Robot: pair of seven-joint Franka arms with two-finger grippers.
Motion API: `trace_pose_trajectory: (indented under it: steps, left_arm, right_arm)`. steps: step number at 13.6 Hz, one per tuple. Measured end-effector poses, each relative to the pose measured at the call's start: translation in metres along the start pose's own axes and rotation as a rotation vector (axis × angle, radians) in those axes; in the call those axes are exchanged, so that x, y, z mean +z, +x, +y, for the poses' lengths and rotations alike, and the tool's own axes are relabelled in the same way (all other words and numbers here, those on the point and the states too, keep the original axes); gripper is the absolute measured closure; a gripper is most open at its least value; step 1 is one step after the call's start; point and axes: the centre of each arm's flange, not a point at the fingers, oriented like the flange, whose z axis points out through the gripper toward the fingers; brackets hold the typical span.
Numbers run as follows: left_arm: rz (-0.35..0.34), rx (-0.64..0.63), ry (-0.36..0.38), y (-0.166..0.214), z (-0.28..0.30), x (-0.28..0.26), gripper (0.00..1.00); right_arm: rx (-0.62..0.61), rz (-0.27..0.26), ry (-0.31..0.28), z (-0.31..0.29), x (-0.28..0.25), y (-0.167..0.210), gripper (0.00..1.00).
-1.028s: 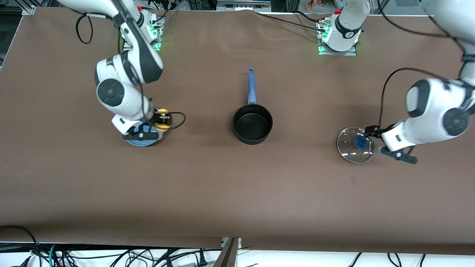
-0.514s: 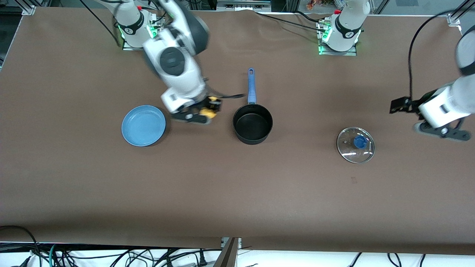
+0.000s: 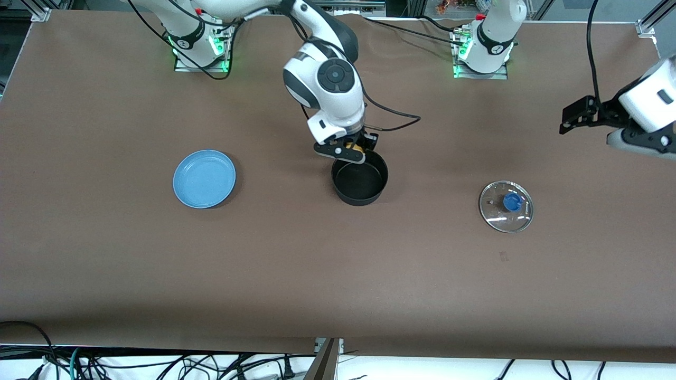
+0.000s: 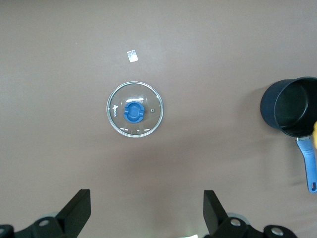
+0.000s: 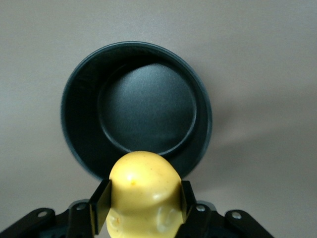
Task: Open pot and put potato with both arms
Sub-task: 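Carry the potato with the right gripper over the open saucepan, then open the right gripper to drop the potato into the saucepan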
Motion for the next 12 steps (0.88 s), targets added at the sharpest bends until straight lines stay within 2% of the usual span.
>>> trace_pose_trajectory:
  steps: [5,7,9,12]
  left_arm:
    - [0.000,-0.006,0.000,-0.012,0.000,-0.003,0.00]
    - [-0.003,-0.007,0.000,-0.012,-0.001,-0.001,0.00]
    - [-0.005,-0.007,0.000,-0.012,-0.001,-0.001,0.00]
    - [-0.009,-0.006,-0.001,-0.012,0.000,0.001,0.00]
  right_arm:
    - [0.017,0.030,0.006,0.003,0.011,0.021,0.39]
    - [0.017,0.034,0.014,0.003,0.009,0.021,0.24]
    - [0.017,0.038,0.020,0.002,0.008,0.022,0.02]
    - [0.019,0.053,0.031,0.001,0.000,0.029,0.01]
